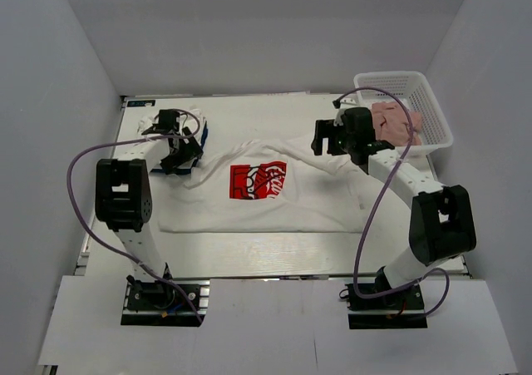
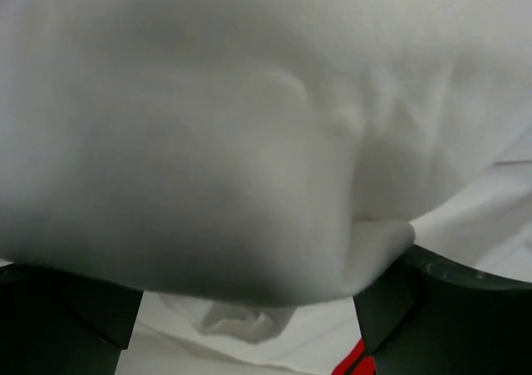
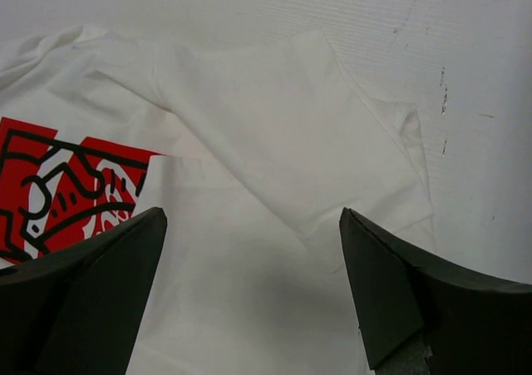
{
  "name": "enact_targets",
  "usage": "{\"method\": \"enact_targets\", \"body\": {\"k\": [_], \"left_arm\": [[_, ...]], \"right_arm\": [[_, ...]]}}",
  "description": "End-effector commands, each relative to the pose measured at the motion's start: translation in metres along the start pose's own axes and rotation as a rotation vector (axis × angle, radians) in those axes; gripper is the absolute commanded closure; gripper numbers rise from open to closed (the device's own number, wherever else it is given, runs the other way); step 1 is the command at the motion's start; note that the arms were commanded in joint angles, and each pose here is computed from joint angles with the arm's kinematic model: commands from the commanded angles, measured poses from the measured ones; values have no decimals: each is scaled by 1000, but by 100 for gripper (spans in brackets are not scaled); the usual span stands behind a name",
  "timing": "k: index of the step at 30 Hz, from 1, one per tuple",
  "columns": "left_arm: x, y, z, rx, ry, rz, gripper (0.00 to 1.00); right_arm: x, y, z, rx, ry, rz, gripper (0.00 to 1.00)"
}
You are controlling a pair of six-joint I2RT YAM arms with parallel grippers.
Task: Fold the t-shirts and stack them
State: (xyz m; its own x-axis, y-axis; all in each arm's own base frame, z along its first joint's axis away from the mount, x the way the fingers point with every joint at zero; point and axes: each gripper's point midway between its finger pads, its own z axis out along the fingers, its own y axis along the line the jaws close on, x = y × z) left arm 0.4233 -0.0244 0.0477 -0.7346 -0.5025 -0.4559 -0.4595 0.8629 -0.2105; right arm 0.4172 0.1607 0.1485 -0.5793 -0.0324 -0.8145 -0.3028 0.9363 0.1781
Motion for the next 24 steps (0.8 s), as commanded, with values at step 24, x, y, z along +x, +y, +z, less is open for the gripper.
{"method": "enact_targets", "body": {"k": [24], "left_arm": [[-116,8,77,6,-98,-49,0]], "right_arm": [[-12,3,41,-26,79,-34,10]]}}
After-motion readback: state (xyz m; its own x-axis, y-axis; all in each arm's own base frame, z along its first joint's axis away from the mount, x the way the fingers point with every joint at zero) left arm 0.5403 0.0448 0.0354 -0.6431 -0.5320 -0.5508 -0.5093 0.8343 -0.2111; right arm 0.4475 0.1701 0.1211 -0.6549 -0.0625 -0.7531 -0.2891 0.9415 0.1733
